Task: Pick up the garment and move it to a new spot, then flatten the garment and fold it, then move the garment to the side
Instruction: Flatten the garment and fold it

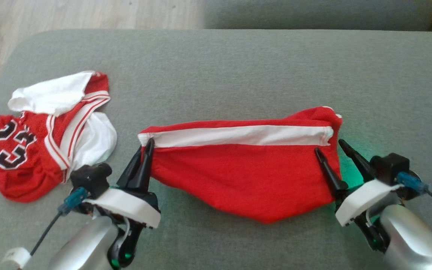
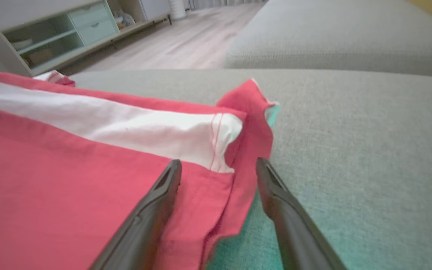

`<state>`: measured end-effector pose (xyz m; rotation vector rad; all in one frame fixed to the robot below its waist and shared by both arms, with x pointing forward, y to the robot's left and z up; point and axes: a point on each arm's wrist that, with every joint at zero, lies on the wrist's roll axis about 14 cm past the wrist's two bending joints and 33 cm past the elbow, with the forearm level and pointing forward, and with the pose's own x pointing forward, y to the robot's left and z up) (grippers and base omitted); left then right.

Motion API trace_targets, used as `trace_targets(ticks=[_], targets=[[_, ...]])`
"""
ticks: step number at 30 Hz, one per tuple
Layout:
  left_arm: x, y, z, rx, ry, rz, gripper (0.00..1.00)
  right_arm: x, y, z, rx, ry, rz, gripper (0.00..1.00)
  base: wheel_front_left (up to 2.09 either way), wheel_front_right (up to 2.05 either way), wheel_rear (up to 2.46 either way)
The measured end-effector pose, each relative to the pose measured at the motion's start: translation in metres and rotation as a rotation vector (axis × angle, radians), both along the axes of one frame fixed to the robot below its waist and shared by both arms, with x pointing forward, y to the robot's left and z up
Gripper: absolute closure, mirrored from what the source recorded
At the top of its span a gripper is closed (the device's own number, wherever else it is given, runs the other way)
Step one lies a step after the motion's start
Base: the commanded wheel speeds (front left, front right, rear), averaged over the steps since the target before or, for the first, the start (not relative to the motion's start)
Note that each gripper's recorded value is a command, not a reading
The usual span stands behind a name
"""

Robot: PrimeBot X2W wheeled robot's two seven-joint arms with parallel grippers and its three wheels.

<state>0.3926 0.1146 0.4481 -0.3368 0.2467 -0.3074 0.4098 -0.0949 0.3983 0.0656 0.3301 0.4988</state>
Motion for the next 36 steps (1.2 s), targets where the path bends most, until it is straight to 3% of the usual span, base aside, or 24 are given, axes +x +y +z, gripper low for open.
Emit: trace_targets(ticks=[8, 9, 10, 11, 13, 18, 23, 30, 36], targets=[[0.003, 0.003, 0.002, -0.016, -0.020, 0.025, 1.00, 0.023, 0.019, 0.001, 0.007, 0.013, 0.069, 0.00, 0.00, 0.00, 0.00], [0.003, 0.003, 0.002, -0.017, -0.023, 0.023, 1.00, 0.024, 0.020, 0.002, 0.008, 0.010, 0.073, 0.04, 0.00, 0.00, 0.00], [0.003, 0.004, 0.002, -0.013, -0.023, 0.026, 1.00, 0.026, 0.021, 0.003, 0.007, 0.008, 0.077, 0.23, 0.00, 0.00, 0.00], [0.004, 0.005, 0.002, -0.011, -0.024, 0.029, 1.00, 0.027, 0.022, 0.003, 0.006, 0.006, 0.081, 0.53, 0.00, 0.00, 0.00], [0.004, 0.006, 0.002, -0.013, -0.027, 0.032, 1.00, 0.028, 0.024, 0.006, 0.008, -0.004, 0.087, 1.00, 0.00, 0.00, 0.00], [0.011, 0.003, 0.009, -0.011, -0.061, 0.019, 1.00, 0.045, 0.015, 0.038, 0.047, -0.101, 0.041, 1.00, 0.00, 0.00, 0.00], [0.035, -0.020, 0.037, 0.022, -0.178, -0.087, 1.00, 0.086, -0.027, 0.108, 0.087, -0.320, -0.103, 1.00, 0.00, 0.00, 0.00], [0.125, -0.083, 0.167, 0.086, -0.595, -0.282, 1.00, 0.144, -0.112, 0.251, -0.021, -0.738, -0.281, 1.00, 0.00, 0.00, 0.00], [0.170, -0.145, 0.255, 0.042, -0.855, -0.360, 1.00, 0.142, -0.173, 0.359, -0.124, -1.056, -0.428, 1.00, 0.00, 0.00, 0.00]])
